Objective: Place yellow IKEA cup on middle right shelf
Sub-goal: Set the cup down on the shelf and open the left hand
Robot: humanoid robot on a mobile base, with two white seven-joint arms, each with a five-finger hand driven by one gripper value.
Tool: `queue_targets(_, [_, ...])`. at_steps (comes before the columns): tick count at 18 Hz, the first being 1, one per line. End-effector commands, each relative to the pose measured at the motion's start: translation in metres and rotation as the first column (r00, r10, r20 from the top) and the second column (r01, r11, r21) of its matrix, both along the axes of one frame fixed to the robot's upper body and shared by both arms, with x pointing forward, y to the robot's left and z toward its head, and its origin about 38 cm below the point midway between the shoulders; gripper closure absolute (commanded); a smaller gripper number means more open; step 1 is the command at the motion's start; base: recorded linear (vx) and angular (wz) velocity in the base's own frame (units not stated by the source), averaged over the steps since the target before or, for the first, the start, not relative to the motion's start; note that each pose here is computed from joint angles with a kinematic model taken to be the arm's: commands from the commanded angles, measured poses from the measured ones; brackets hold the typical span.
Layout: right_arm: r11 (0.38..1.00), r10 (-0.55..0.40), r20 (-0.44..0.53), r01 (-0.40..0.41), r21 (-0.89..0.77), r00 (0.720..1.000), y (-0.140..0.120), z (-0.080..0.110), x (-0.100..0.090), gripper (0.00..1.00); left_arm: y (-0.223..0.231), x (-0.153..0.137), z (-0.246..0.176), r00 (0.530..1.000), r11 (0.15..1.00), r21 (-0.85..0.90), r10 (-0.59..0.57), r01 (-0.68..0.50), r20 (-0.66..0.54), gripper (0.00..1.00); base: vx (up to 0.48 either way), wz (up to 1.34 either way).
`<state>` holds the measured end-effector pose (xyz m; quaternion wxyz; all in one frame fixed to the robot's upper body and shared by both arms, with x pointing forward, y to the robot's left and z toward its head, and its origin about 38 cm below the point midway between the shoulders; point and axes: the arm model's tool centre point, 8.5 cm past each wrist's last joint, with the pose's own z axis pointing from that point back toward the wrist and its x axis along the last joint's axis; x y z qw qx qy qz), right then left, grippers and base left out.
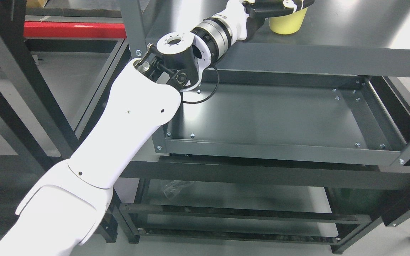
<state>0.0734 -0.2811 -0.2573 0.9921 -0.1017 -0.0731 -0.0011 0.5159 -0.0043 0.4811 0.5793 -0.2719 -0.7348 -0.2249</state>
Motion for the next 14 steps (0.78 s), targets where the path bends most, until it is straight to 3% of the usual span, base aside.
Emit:
queue_targets(1, [1.0,-0.008,-0.014,0.008,-0.011,1.0,-0.01,0.0,-0.009,0.01,0.009,0.01,-0.009,0.999,0.998,0.04,0.044,-0.044,-0.003,0.1,0.0,0.0])
queue_targets(4, [1.0,-0.008,-0.014,0.008,-0.011,1.0,-0.01,0.0,-0.009,0.01,0.004,0.001,-0.001,0.999,0.999,0.032,0.02,-0.021,0.028,0.02,0.0,0.0])
queue_targets(14, [1.0,-0.008,-0.014,0.008,-0.011,1.0,-0.01,0.0,-0.009,0.01,0.024,-0.034,0.063,0.937,0.993,-0.111,0.083,-0.048,0.34,0.01,0.0,0.0])
